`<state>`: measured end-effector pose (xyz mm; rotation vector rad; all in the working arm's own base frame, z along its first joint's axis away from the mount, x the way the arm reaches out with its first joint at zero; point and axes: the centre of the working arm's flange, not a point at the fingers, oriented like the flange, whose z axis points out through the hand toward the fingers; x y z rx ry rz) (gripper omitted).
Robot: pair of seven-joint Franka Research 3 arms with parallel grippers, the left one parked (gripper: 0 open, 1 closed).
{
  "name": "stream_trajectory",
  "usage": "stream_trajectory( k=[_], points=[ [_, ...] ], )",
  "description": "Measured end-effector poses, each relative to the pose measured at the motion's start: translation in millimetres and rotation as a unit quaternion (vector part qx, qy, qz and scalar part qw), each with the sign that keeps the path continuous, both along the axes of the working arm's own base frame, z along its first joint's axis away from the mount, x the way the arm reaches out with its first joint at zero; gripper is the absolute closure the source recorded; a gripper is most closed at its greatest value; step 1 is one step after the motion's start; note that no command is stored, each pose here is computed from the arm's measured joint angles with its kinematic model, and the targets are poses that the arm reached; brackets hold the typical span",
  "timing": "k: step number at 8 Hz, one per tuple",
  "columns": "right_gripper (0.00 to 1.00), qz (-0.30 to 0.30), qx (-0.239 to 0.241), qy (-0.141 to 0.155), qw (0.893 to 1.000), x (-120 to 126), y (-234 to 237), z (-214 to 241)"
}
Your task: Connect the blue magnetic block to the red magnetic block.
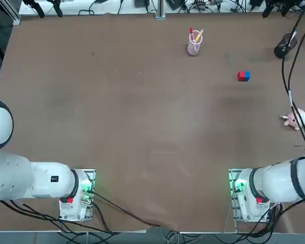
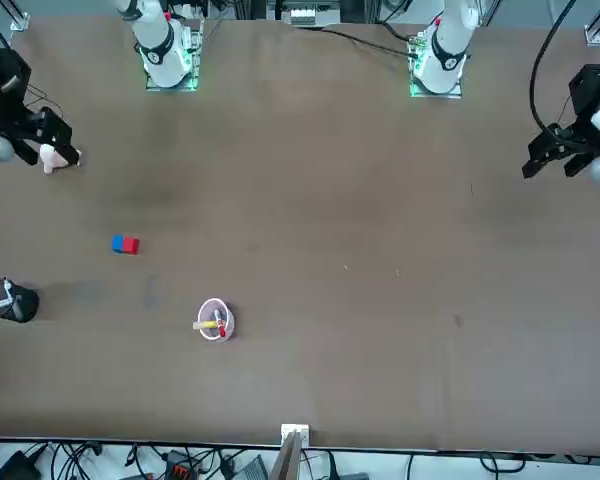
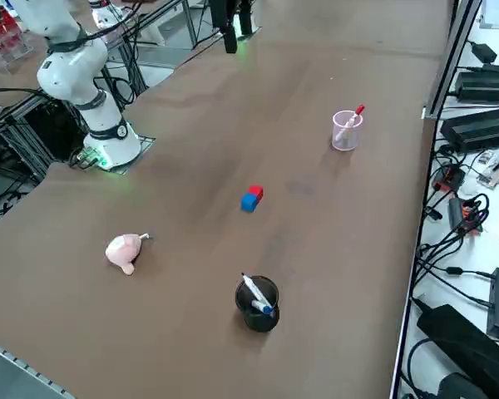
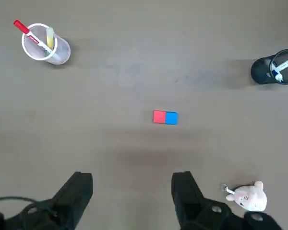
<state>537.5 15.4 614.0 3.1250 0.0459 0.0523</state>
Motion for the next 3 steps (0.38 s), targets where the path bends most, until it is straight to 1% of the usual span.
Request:
stream_trajectory(
  k=[3],
  points=[
    [0.0,0.007,0.008,-0.002,1.0,-0.1,10.2,1.2]
  ],
)
